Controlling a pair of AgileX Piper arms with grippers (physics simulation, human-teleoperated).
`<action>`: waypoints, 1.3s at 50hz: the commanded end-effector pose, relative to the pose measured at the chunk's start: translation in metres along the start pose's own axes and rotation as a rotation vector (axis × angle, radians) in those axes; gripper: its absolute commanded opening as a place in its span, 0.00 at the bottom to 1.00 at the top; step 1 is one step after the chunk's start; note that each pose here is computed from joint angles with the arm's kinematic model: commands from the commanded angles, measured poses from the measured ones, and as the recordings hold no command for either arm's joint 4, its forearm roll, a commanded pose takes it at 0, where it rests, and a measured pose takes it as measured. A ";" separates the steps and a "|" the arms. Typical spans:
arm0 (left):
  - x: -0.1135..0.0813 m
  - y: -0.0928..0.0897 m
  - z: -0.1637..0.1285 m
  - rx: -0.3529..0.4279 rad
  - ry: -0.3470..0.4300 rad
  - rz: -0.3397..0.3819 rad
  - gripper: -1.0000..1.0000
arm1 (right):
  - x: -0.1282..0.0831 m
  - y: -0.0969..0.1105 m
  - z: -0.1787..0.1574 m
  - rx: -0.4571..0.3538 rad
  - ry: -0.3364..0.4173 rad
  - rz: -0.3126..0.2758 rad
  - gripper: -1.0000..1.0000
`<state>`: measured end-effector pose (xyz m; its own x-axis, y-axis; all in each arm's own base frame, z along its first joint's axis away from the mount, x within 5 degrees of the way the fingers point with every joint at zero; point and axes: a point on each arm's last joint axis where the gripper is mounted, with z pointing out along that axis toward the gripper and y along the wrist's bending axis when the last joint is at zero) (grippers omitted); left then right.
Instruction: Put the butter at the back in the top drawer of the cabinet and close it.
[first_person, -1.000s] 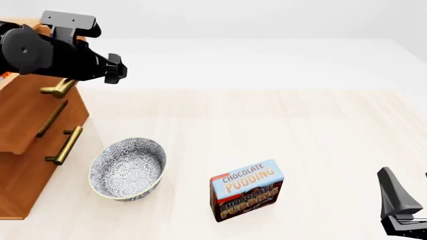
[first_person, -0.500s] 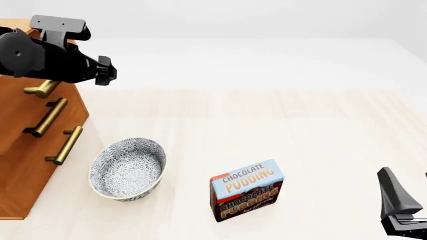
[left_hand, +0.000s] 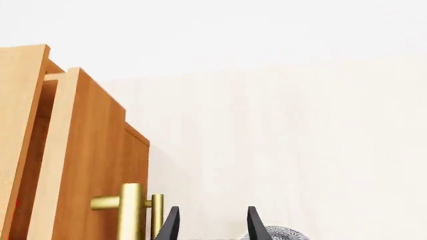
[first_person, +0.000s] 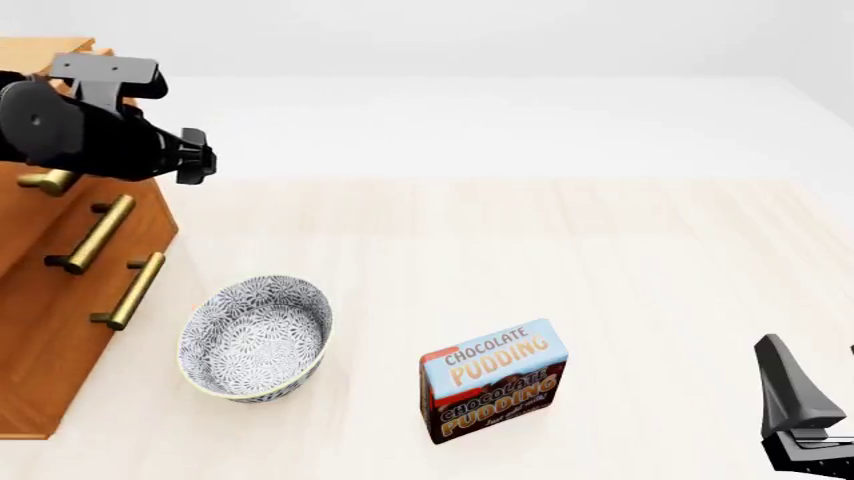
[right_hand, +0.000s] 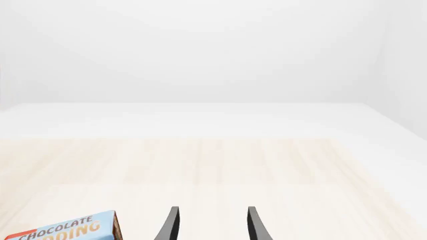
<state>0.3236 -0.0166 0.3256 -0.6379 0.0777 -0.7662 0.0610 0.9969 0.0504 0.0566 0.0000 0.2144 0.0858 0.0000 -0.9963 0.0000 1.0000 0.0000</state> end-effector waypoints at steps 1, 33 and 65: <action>0.015 0.007 0.008 0.007 0.067 -0.084 1.00 | 0.000 0.000 0.000 0.000 0.000 0.000 1.00; 0.020 0.030 0.003 -0.049 0.047 -0.135 1.00 | 0.000 0.000 0.000 0.000 0.000 0.000 1.00; 0.029 0.037 -0.018 -0.073 0.015 -0.183 1.00 | 0.000 0.000 0.000 0.000 0.000 0.000 1.00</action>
<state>0.3060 0.0177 0.3265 -0.6218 -0.0131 -0.7831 -0.0566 0.9980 0.0282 0.0566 0.0000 0.2144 0.0858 0.0000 -0.9963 0.0000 1.0000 0.0000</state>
